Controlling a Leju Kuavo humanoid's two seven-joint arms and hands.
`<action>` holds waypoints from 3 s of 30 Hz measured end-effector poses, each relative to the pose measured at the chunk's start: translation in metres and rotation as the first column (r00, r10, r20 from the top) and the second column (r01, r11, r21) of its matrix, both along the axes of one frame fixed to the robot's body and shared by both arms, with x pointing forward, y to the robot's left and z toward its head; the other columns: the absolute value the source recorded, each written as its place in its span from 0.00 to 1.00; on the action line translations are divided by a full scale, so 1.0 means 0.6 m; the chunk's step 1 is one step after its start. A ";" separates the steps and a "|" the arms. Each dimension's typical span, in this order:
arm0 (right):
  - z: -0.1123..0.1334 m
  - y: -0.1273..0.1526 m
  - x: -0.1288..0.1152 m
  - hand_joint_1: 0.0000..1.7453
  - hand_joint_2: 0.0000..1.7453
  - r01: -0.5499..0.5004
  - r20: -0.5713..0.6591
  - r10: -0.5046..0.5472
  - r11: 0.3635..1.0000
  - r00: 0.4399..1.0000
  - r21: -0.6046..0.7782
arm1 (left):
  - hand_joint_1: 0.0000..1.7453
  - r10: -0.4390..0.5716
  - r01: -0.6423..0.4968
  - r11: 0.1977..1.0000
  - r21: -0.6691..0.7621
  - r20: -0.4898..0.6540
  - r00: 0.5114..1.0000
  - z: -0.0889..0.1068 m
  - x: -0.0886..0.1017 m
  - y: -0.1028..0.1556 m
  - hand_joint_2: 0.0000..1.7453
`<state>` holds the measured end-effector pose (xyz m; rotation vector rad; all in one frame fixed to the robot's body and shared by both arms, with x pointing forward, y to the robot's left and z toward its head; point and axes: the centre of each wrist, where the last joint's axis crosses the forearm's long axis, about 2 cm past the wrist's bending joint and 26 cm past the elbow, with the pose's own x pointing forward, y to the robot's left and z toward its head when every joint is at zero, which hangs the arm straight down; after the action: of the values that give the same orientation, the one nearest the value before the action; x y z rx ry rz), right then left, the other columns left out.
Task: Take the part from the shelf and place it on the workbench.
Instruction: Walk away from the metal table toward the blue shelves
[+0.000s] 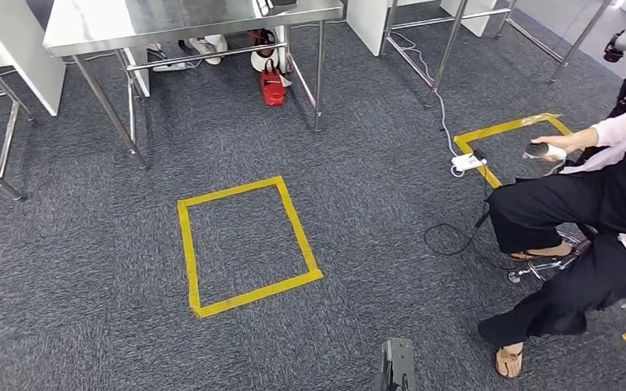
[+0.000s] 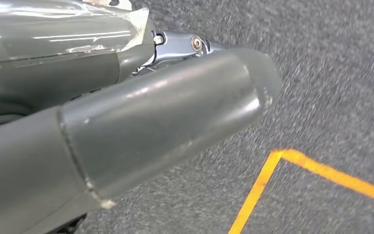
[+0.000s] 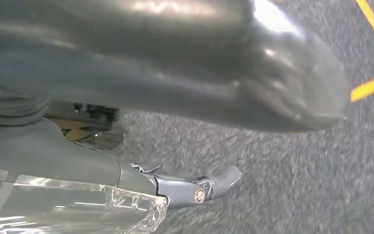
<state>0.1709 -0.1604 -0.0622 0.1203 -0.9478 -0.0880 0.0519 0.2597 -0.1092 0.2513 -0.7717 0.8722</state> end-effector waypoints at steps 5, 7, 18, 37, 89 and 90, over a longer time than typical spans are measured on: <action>0.001 0.005 0.000 0.00 0.00 0.000 0.003 0.000 1.000 1.000 0.004 | 0.00 0.022 -0.022 1.000 -0.005 0.003 1.000 0.001 0.001 -0.006 0.00; 0.002 0.007 -0.001 0.00 0.00 0.000 0.001 0.000 1.000 1.000 0.006 | 0.00 0.029 -0.029 1.000 -0.004 0.007 1.000 0.001 0.003 -0.007 0.00; 0.005 0.018 -0.001 0.00 0.00 0.010 0.001 -0.010 0.999 1.000 0.032 | 0.00 0.046 -0.046 0.999 0.003 0.006 0.999 0.000 -0.005 -0.003 0.00; -0.008 -0.009 -0.015 0.00 0.00 0.065 -0.003 -0.065 0.996 0.998 0.056 | 0.00 0.014 -0.014 1.000 0.009 0.025 1.000 0.001 0.002 -0.002 0.00; -0.038 -0.105 -0.048 0.00 0.00 0.358 -0.054 -0.355 0.929 0.933 0.092 | 0.00 -0.266 0.268 0.963 -0.008 0.077 0.961 0.013 0.070 -0.009 0.00; -0.038 -0.105 -0.049 0.00 0.00 0.355 -0.054 -0.352 0.930 0.935 0.094 | 0.00 -0.263 0.264 0.964 -0.010 0.081 0.961 0.013 0.069 -0.009 0.00</action>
<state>0.1417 -0.2232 -0.0852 0.0408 -0.9201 -0.4722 0.0931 0.2541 -0.1017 0.0929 -0.8477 0.6397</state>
